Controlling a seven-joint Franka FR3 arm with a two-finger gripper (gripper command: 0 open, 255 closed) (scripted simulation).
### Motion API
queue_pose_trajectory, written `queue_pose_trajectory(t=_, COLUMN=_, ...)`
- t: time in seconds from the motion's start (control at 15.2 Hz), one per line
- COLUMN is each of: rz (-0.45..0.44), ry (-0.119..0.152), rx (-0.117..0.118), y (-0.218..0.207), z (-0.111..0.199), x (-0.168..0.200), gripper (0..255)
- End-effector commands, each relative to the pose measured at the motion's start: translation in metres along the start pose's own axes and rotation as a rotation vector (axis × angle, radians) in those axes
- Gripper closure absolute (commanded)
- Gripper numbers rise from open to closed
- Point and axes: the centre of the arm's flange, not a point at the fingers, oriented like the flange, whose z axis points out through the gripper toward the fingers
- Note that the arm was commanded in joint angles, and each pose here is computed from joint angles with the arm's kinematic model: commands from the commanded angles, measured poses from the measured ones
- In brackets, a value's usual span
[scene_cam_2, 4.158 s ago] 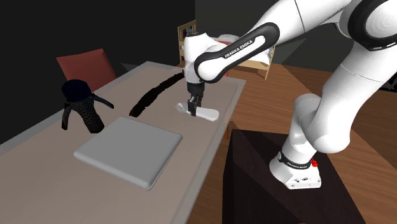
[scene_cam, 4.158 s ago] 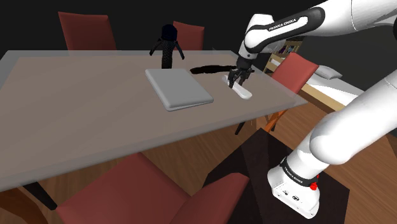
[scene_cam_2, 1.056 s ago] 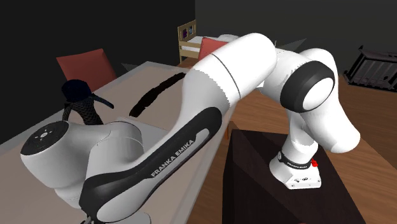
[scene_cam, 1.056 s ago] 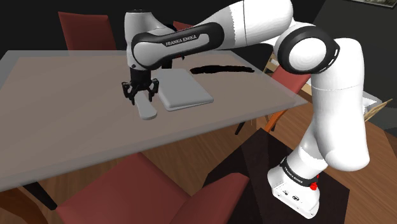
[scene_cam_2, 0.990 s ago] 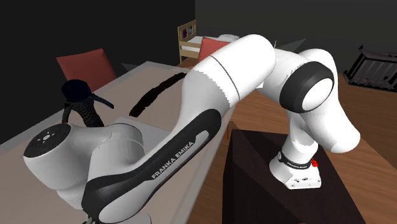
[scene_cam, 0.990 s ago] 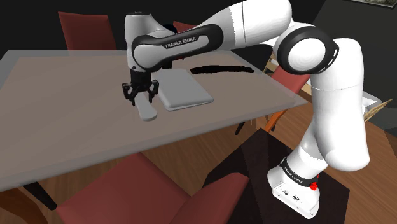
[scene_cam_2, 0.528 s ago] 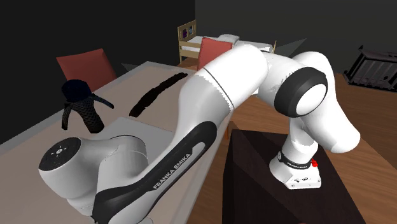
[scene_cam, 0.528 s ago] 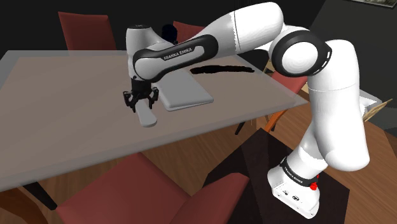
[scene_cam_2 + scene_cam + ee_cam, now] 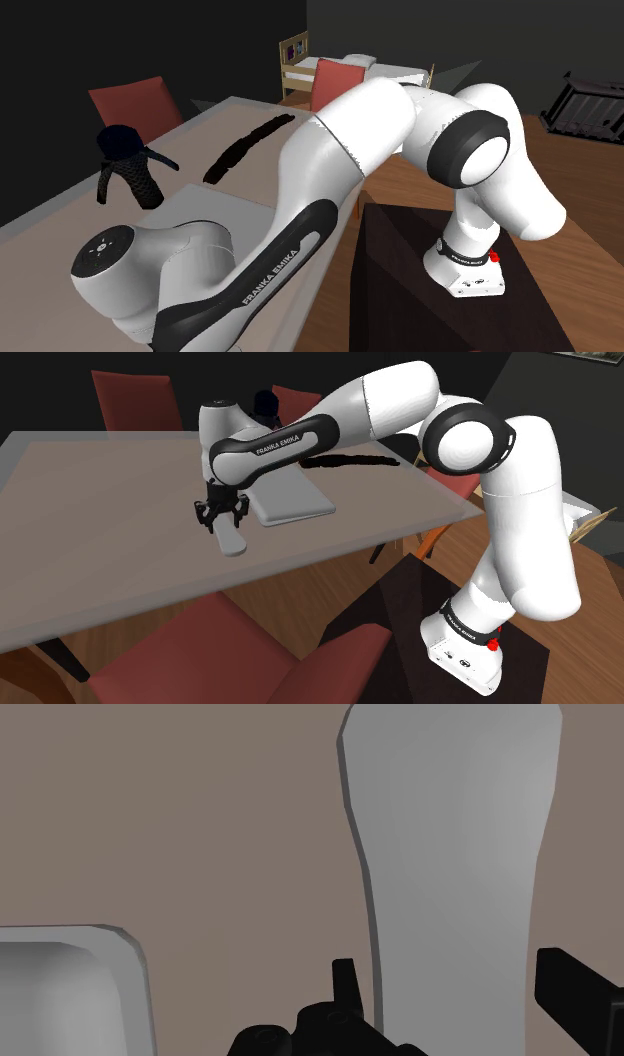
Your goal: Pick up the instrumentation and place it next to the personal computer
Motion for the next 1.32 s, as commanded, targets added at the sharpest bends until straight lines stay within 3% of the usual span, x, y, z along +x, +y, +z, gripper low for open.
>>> queue_pose_trajectory(t=0.0, rz=0.0, ry=0.0, rx=0.0, y=0.0, z=0.0, x=0.0, gripper=255)
queue_pose_trajectory(t=0.07, rz=0.0, ry=0.0, rx=0.0, y=0.0, z=0.0, x=0.0, gripper=255)
queue_pose_trajectory(t=0.13, rz=0.0, ry=0.0, rx=0.0, y=0.0, z=0.0, x=0.0, gripper=0)
queue_pose_trajectory(t=0.46, rz=0.0, ry=0.0, rx=0.0, y=0.0, z=0.0, x=0.0, gripper=0)
queue_pose_trajectory(t=0.73, rz=0.0, ry=0.0, rx=0.0, y=0.0, z=-0.05, x=0.0, gripper=0)
queue_pose_trajectory(t=1.25, rz=0.0, ry=0.001, rx=0.0, y=0.0, z=-0.05, x=0.0, gripper=0)
